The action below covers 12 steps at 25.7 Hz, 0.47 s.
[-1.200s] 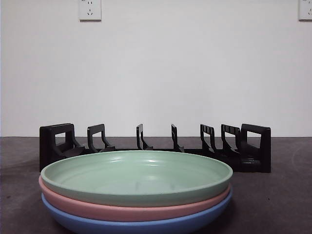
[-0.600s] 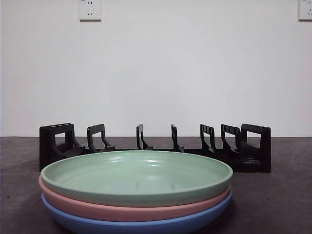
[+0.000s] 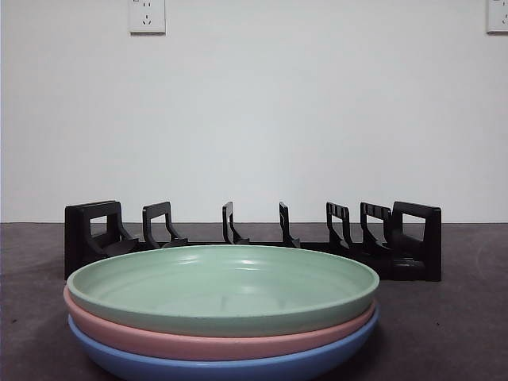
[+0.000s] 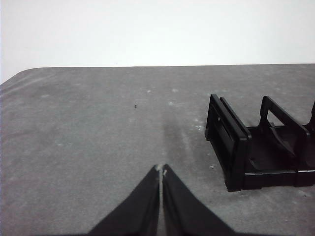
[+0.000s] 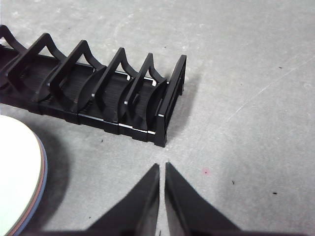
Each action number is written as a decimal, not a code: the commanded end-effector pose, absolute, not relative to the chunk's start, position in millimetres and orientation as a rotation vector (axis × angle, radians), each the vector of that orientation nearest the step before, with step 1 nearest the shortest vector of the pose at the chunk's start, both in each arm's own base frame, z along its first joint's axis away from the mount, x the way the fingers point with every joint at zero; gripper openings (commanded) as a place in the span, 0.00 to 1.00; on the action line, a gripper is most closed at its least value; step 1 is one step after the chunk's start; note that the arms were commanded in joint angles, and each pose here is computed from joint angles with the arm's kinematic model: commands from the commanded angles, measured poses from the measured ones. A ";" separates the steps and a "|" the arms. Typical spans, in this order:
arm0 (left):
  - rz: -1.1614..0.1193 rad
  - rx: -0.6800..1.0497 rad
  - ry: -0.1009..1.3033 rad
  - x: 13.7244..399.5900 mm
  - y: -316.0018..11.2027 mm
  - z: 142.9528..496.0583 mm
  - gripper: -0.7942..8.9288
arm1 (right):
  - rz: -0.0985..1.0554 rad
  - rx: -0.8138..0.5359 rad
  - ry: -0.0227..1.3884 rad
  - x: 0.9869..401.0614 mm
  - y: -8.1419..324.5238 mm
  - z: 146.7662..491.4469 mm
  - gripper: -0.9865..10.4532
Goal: Place the plate
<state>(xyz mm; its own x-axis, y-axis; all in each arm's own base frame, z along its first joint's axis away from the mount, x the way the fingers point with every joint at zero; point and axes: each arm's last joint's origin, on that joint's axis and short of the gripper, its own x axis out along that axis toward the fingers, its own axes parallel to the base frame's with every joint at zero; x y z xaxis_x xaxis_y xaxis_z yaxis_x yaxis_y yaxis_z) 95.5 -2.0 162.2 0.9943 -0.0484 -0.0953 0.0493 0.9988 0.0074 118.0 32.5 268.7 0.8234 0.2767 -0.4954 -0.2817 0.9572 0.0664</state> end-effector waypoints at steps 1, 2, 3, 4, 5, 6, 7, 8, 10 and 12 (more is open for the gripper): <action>-0.049 0.009 0.099 96.6 -1.9 157.2 0.09 | 0.298 0.000 0.518 118.6 33.2 270.3 0.10; -0.049 0.009 0.099 96.6 -1.9 157.2 0.09 | 0.298 -0.002 0.518 118.6 33.2 270.3 0.10; -0.049 0.009 0.099 96.6 -1.9 157.2 0.09 | 0.282 -0.025 0.514 118.8 32.6 270.2 0.10; -0.049 0.009 0.099 96.6 -1.9 157.2 0.09 | 0.245 -0.073 0.503 119.4 31.2 270.6 0.10; -0.049 0.009 0.099 96.6 -1.9 157.2 0.09 | 0.197 -0.126 0.483 120.3 29.5 271.7 0.10; -0.049 0.009 0.099 96.6 -1.9 157.2 0.09 | 0.156 -0.148 0.480 120.2 28.2 271.9 0.10; -0.049 0.009 0.099 96.6 -1.9 157.2 0.09 | 0.130 -0.156 0.489 117.5 26.5 271.2 0.10; -0.049 0.009 0.099 96.6 -1.9 157.2 0.09 | 0.121 -0.156 0.488 114.2 25.1 270.7 0.10; -0.048 0.009 0.098 96.6 -1.9 157.3 0.09 | 0.110 -0.147 0.441 108.3 22.4 267.1 0.10; -0.049 0.009 0.099 96.6 -1.9 157.2 0.09 | 0.073 -0.137 0.349 103.3 19.1 254.8 0.10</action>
<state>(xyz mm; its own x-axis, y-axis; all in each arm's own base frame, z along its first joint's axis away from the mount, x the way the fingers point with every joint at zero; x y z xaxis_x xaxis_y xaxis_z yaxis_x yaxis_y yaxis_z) 95.5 -2.0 162.2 0.9942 -0.0488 -0.0953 0.0497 0.9987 0.0074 104.6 19.8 259.7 0.9257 0.0553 -0.3741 -0.1017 0.9892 -0.1055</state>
